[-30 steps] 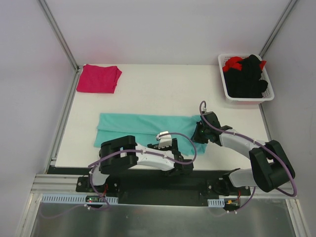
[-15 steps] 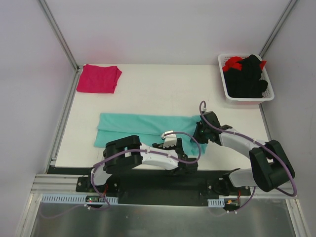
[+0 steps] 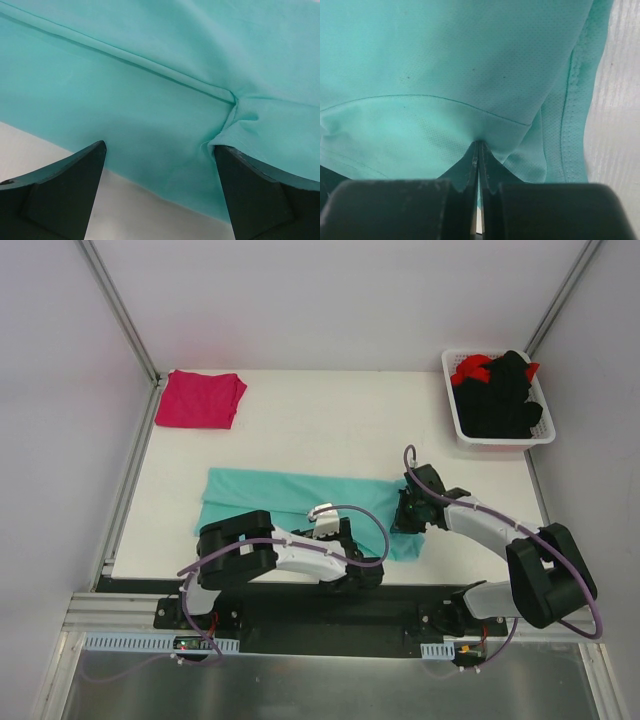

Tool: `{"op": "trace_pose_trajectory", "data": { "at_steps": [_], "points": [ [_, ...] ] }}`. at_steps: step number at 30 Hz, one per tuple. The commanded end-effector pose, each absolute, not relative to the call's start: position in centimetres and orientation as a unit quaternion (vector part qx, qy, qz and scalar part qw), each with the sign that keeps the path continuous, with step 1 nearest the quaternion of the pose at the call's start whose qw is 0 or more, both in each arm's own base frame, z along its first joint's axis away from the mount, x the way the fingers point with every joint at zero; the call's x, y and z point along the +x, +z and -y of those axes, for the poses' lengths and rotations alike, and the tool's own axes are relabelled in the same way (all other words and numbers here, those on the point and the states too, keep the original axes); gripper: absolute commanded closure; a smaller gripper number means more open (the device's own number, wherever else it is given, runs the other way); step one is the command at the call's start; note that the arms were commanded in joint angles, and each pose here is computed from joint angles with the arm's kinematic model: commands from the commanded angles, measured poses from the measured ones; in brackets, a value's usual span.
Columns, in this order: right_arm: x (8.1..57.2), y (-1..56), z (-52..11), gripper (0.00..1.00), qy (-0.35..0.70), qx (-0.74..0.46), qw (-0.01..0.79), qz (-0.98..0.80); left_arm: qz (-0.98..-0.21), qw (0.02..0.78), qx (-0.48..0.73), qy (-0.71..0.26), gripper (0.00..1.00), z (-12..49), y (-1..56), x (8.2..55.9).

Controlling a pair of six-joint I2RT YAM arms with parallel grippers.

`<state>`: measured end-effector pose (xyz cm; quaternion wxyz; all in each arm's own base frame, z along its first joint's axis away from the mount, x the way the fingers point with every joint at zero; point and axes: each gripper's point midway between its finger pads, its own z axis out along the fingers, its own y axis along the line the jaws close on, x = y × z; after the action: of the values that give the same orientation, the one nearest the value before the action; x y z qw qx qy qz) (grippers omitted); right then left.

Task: Fold and stack the t-shirts

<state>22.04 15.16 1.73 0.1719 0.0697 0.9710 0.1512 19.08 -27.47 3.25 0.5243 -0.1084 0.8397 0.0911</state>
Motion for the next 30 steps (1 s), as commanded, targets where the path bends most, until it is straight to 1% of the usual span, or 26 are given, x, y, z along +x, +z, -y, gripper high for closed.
{"op": "trace_pose_trajectory", "data": {
  "at_steps": [1, 14, 21, 25, 30],
  "points": [
    [21.6, 1.7, -14.0, 0.99, 0.116, 0.063, 0.156, -0.979, -0.833, 0.532, -0.132, 0.076, 0.11, 26.6, 4.7, 19.4],
    [21.7, 1.5, -14.1, 0.99, 0.115, 0.054, 0.154, -0.98, -0.839, 0.524, -0.129, 0.077, 0.11, 26.6, 4.7, 18.9],
    [22.3, 1.8, -14.3, 0.99, 0.116, 0.05, 0.159, -0.979, -0.848, 0.509, -0.128, 0.07, 0.11, 27.1, 5.0, 17.9],
    [22.6, 2.2, -14.4, 0.99, 0.117, 0.048, 0.162, -0.979, -0.851, 0.501, -0.14, 0.071, 0.11, 26.3, 5.4, 17.5],
    [23.0, 2.5, -14.4, 0.99, 0.116, 0.044, 0.164, -0.979, -0.856, 0.487, -0.142, 0.096, 0.1, 24.8, 6.1, 16.3]
  ]
}}
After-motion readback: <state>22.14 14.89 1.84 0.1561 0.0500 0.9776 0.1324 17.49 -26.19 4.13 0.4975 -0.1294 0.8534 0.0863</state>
